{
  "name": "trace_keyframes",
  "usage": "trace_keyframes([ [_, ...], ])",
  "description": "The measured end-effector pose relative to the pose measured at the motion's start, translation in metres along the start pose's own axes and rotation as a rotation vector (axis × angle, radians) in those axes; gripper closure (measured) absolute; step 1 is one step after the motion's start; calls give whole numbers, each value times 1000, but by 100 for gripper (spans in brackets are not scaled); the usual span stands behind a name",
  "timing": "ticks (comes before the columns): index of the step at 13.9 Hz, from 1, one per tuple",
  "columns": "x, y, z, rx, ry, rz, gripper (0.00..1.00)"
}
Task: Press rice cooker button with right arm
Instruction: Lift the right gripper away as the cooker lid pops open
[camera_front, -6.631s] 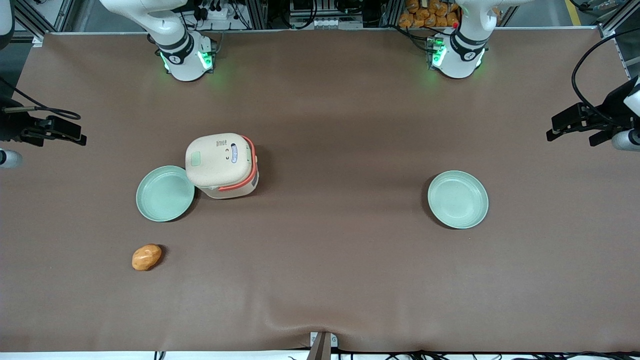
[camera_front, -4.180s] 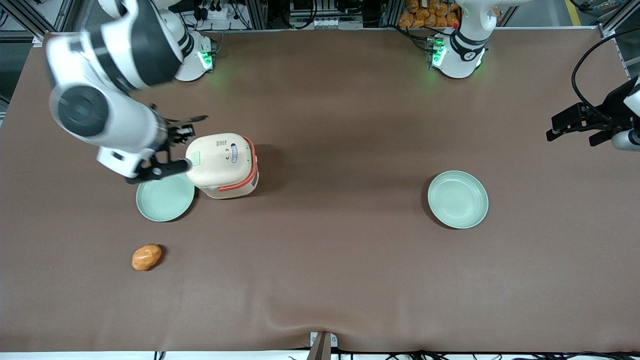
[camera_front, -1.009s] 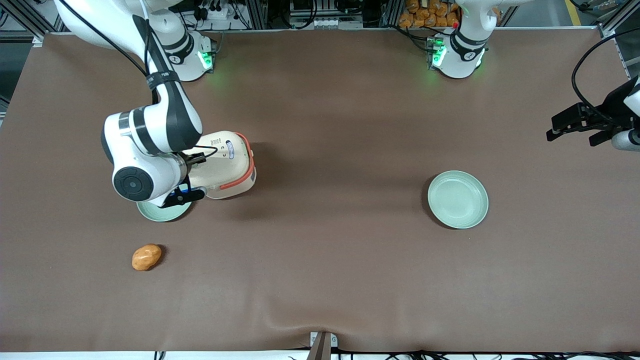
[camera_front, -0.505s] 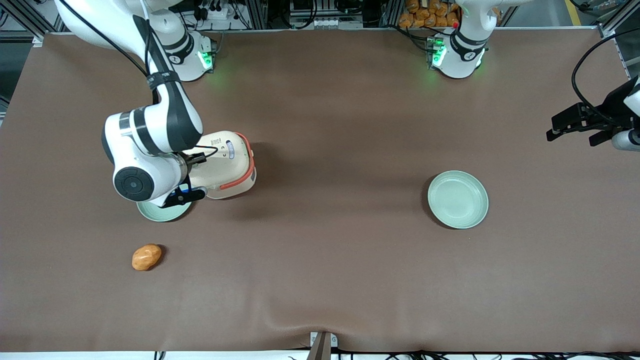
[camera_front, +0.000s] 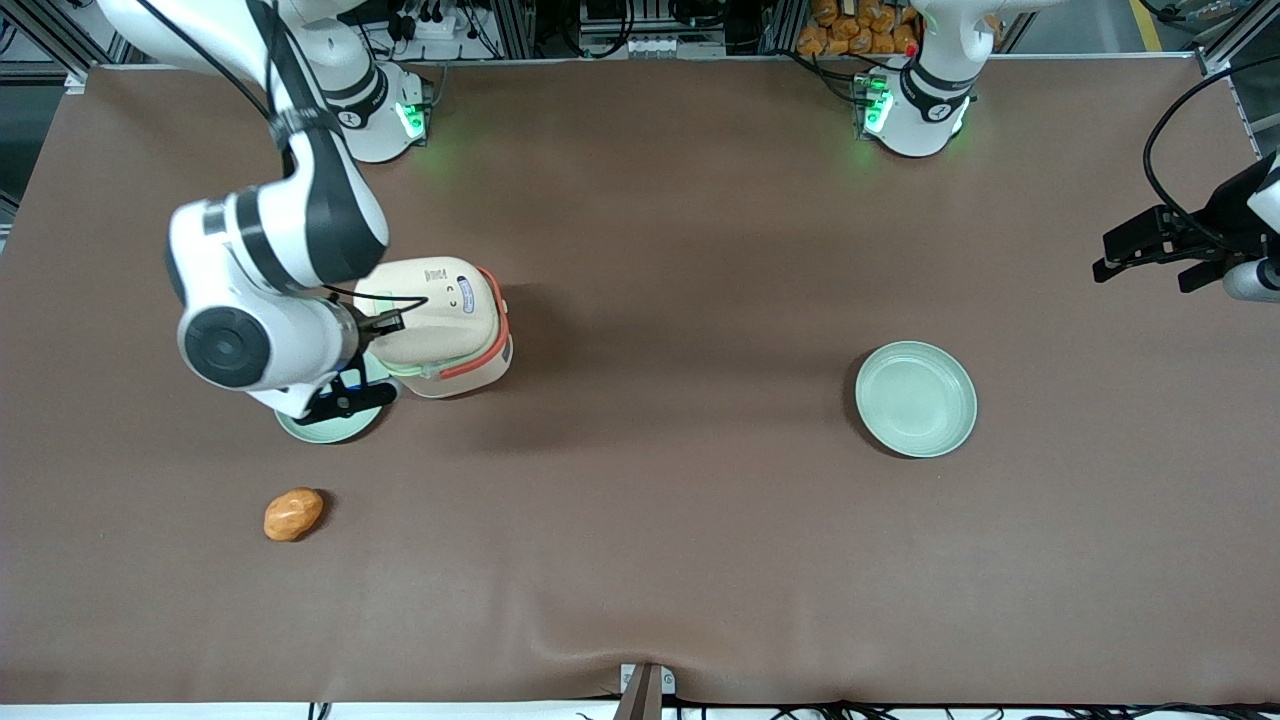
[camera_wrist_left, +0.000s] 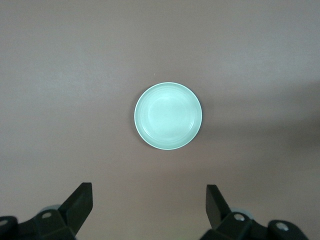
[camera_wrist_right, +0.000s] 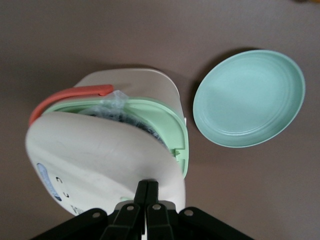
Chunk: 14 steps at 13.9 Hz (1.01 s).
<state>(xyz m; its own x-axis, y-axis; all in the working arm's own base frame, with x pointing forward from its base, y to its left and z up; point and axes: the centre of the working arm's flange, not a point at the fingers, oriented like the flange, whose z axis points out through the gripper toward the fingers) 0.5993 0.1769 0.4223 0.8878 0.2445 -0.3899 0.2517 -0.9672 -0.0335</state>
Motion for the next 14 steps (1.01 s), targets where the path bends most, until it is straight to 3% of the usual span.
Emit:
trace_keyframes([
  [3,-18,3,-37,6,64,1,66],
  [9,-63,32,-99,31,190,33,2],
  [14,-114,86,-152,60,305,114,0],
])
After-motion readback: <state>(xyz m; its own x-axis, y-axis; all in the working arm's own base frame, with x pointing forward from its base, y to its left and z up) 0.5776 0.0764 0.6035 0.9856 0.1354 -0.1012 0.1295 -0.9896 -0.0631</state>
